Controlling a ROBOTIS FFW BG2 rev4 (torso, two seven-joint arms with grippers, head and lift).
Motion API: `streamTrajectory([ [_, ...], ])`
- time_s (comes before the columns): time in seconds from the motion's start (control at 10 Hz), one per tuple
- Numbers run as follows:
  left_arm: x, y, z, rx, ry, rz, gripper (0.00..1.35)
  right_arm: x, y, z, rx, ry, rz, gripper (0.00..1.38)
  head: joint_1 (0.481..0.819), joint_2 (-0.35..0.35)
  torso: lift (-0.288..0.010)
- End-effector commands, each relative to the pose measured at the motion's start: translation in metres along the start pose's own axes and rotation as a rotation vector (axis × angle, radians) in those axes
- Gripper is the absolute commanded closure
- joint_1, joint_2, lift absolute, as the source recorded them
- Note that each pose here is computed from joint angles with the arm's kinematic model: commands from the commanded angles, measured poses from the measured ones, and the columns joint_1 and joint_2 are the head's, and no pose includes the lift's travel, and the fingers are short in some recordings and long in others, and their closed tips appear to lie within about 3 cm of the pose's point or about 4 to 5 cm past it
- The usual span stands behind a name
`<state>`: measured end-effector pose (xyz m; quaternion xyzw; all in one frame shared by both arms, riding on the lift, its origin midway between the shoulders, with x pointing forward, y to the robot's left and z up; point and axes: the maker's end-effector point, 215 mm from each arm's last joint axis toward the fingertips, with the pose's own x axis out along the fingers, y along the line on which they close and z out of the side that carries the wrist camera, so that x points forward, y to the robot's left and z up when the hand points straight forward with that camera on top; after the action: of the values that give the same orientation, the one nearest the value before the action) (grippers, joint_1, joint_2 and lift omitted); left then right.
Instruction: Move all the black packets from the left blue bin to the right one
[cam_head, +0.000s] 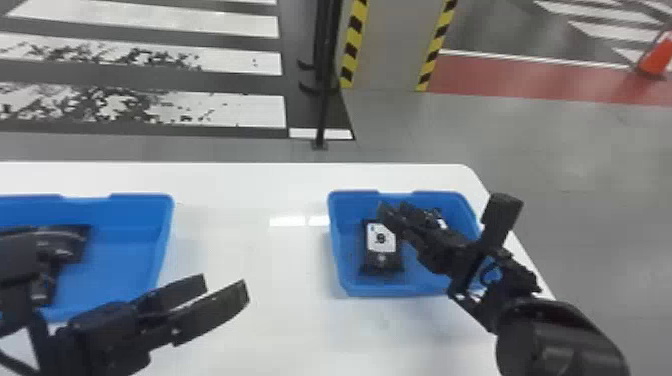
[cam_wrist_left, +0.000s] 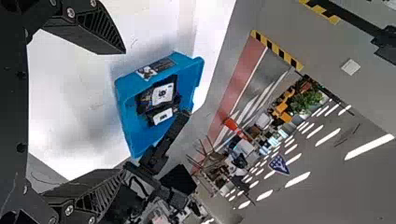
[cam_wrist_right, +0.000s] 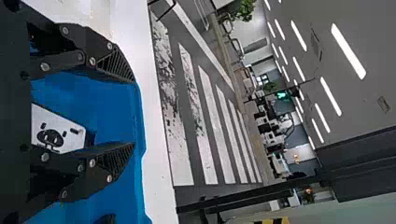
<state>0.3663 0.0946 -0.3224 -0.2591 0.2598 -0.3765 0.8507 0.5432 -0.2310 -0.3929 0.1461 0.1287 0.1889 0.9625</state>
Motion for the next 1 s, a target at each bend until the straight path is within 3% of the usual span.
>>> streamTrajectory([
  [0.0,-0.014,0.022,0.01,0.028,-0.009,0.065,0.15,-0.021,0.017,0.01,-0.059,-0.052,0.003,0.1,0.695,-0.168,-0.14],
  [0.2,-0.035,0.05,0.013,0.052,0.006,0.148,0.15,-0.07,0.051,0.032,-0.16,-0.147,-0.039,0.1,0.695,-0.134,-0.14],
  [0.4,-0.06,0.084,0.016,0.06,0.019,0.256,0.15,-0.103,0.078,0.039,-0.185,-0.182,-0.051,0.1,0.695,-0.087,-0.14],
  [0.6,-0.098,0.126,0.026,0.077,0.026,0.402,0.15,-0.122,0.111,0.035,-0.157,-0.187,-0.032,0.11,0.695,-0.03,-0.14],
  [0.9,-0.155,0.19,0.053,0.098,0.03,0.616,0.15,-0.143,0.147,0.019,-0.08,-0.165,-0.009,0.11,0.695,0.157,-0.14],
])
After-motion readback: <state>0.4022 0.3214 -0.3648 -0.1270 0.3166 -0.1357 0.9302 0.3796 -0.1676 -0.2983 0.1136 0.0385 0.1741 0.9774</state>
